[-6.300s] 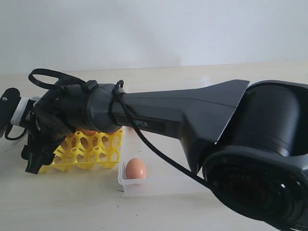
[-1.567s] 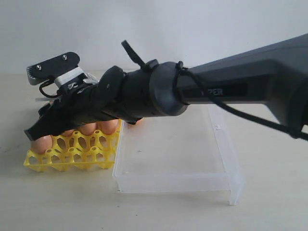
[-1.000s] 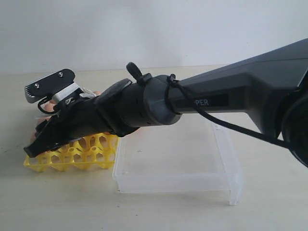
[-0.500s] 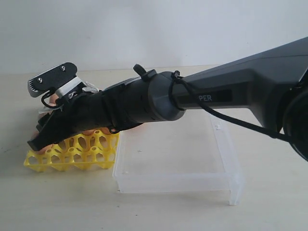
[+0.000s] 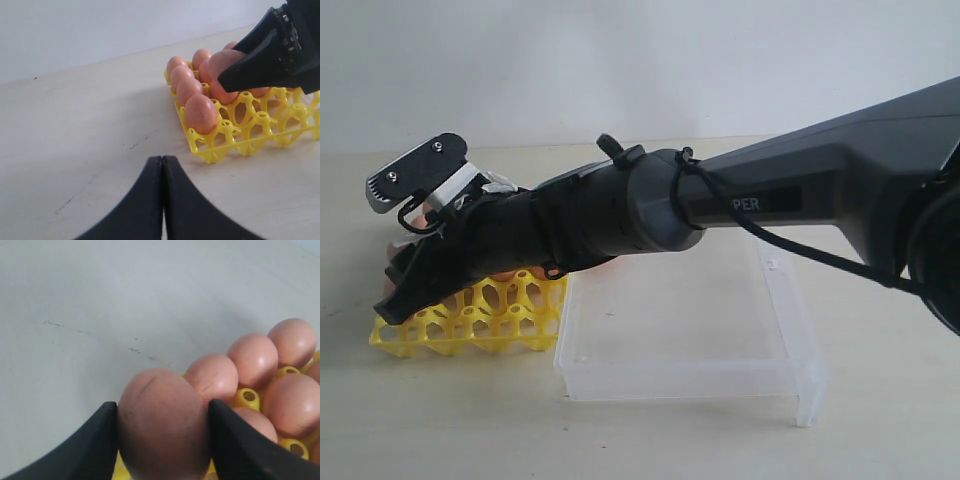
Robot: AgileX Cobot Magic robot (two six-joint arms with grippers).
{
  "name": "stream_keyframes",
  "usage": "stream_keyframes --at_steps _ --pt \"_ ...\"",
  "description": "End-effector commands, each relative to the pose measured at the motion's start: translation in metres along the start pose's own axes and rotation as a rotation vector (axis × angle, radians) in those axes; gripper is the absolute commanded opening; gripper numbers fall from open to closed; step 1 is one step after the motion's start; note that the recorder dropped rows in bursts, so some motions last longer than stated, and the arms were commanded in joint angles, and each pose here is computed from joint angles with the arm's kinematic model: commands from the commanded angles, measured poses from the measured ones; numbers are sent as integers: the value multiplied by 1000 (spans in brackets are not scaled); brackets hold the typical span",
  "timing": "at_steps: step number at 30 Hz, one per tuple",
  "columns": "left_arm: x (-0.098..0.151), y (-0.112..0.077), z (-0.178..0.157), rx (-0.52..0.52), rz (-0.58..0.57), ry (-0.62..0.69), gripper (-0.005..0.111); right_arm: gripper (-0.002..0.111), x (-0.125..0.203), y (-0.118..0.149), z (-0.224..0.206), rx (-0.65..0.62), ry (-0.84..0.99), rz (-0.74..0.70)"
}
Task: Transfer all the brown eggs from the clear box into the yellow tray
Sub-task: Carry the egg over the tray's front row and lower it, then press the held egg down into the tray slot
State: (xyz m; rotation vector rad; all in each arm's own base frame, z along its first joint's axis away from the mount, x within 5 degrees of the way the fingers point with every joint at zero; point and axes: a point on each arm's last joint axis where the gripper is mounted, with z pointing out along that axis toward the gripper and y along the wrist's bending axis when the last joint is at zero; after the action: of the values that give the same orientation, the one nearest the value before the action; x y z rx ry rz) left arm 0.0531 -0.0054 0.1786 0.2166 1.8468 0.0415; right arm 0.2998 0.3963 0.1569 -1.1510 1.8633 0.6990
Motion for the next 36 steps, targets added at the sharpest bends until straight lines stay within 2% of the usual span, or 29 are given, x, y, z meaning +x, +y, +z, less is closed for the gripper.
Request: stream_keyframes --at_steps 1,3,6,8,13,17,31,36 --pt "-2 0 -1 2 0 -16 0 0 -2 -5 -3 1 40 60" --pt "-2 0 -1 2 0 -16 0 0 -1 -10 -3 55 88 64" --pt "-2 0 -1 2 0 -16 0 0 -4 -14 -3 169 69 105" --pt "-2 0 -1 2 0 -16 0 0 -4 -17 -4 183 62 149" --pt "-2 0 -1 2 0 -16 0 0 -5 -13 -3 201 68 74" --pt "-2 0 -1 2 0 -16 0 0 -7 -15 -3 224 20 170" --pt "-2 0 -1 2 0 -16 0 0 -7 -20 -3 214 -12 179" --pt "-2 0 -1 2 0 -16 0 0 2 -7 6 67 -83 239"
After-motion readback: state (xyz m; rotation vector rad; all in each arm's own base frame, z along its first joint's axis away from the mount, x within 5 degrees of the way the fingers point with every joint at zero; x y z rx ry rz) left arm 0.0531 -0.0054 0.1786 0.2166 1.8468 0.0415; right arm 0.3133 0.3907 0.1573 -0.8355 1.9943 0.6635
